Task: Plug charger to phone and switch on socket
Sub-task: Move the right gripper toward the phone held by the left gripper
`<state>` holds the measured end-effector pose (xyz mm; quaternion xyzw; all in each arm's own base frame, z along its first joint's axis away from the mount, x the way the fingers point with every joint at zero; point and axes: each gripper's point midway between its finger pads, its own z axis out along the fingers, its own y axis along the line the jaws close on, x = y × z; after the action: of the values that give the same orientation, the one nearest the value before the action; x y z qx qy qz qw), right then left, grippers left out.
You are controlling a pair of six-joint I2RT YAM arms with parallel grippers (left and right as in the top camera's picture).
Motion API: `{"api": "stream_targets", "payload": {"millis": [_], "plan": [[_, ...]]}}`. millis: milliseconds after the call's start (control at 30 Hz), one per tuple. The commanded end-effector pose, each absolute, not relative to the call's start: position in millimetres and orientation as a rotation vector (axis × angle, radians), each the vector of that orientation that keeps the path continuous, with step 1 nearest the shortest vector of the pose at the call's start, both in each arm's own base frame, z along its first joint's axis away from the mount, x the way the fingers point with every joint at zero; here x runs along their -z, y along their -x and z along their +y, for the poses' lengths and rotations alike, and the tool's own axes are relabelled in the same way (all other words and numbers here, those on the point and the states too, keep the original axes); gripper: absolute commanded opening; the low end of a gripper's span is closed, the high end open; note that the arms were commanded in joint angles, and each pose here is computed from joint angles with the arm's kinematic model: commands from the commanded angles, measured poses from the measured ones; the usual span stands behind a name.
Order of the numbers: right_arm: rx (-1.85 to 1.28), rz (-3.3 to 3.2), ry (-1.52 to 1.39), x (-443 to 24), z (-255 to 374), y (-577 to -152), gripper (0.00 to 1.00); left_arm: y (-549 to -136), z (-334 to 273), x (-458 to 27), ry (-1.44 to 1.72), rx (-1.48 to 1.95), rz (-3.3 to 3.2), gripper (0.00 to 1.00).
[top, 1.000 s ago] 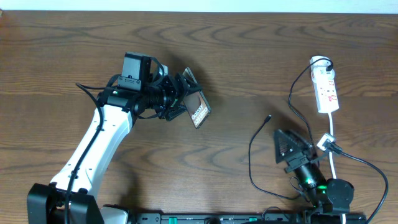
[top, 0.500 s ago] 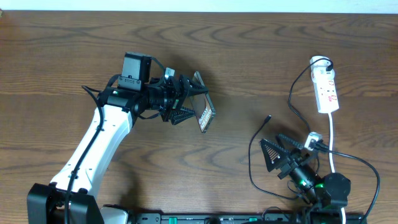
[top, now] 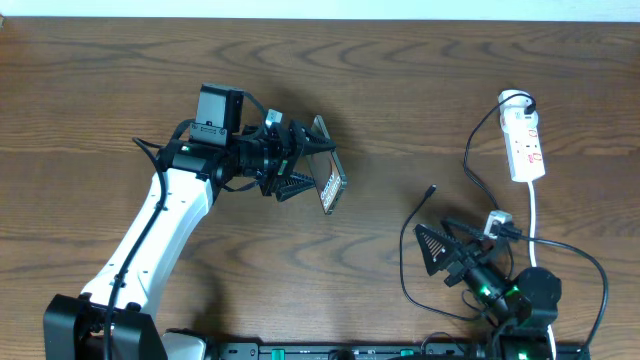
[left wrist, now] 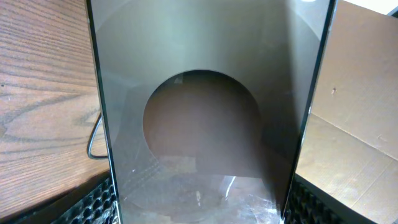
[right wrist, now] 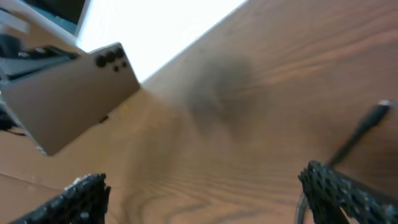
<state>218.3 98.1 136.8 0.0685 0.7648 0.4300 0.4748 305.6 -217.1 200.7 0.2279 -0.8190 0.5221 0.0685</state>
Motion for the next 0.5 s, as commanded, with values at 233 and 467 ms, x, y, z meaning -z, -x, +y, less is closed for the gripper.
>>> {"api": "stream_targets", "payload": {"millis": [233, 467], "plan": [[-0.871, 1.986, 0.027, -205.8, 98.4, -216.0, 0.94, -311.0, -219.1, -224.6, -0.624, -1.657, -2.475, 0.55], [-1.1, 2.061, 0.189, -212.0, 145.8, -198.4, 0.88, -316.3, -215.8, -219.5, -0.663, -1.634, -2.518, 0.55]]}}
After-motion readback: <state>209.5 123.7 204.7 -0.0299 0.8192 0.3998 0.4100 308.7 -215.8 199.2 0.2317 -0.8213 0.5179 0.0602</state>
